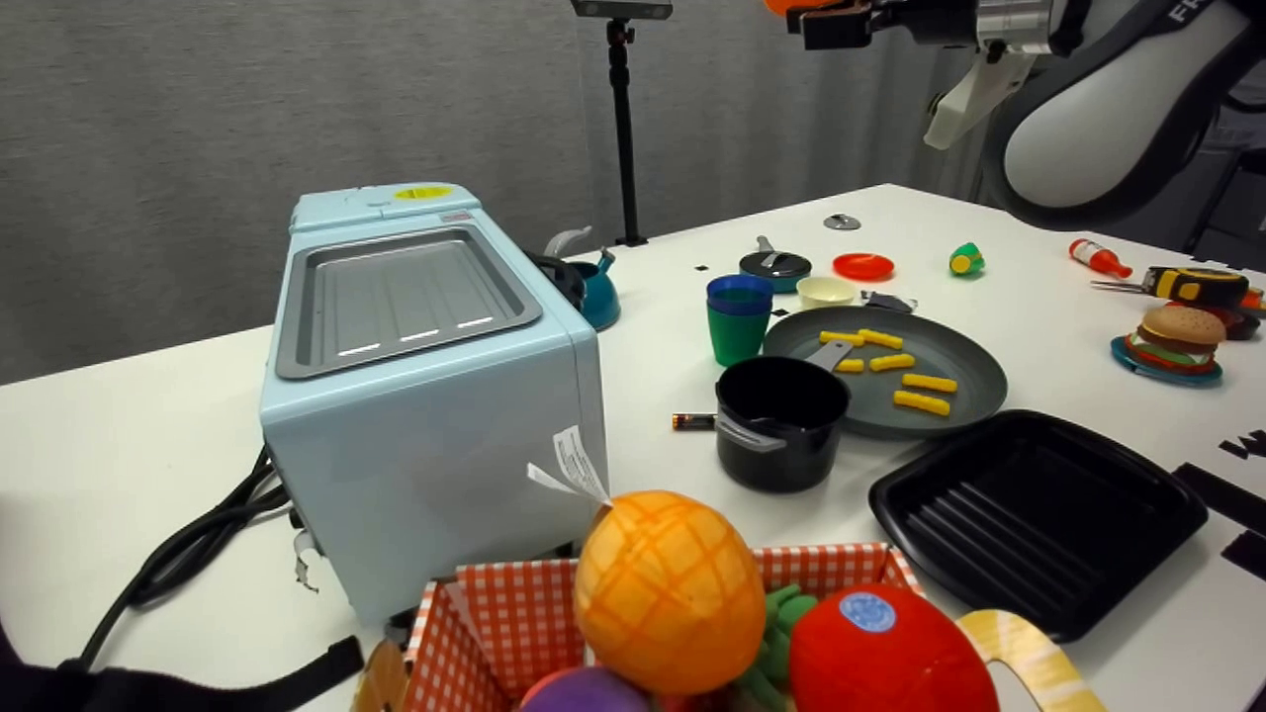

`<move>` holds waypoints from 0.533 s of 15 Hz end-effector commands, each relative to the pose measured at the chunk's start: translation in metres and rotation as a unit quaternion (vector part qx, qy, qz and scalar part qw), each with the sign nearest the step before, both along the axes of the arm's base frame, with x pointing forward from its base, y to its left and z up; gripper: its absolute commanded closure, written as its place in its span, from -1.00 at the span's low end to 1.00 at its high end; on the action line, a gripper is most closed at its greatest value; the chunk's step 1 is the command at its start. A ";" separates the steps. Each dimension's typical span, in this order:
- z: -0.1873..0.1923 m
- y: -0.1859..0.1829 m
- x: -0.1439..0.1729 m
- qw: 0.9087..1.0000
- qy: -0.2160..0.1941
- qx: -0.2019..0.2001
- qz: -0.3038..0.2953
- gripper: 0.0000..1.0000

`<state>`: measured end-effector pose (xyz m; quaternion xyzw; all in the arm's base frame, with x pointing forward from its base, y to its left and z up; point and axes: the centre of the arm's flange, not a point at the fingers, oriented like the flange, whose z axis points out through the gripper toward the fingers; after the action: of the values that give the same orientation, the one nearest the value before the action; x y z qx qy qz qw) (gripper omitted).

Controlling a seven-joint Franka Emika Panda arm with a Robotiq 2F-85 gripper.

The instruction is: Remove three potato chips from the grey plate and put them in the orange cup, pour the chips out of the orange cup and onto the grey plate

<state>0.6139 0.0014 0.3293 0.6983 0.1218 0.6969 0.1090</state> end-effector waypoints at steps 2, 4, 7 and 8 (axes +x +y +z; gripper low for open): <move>-0.023 -0.006 0.001 0.998 0.040 0.004 -0.047 0.01; -0.026 -0.017 0.015 0.995 0.060 0.015 -0.083 0.01; -0.024 -0.037 0.039 0.986 0.089 0.036 -0.138 0.01; -0.021 -0.045 0.050 0.981 0.101 0.044 -0.158 0.01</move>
<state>0.6285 -0.0343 0.2990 0.7677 0.0269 0.6233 0.1465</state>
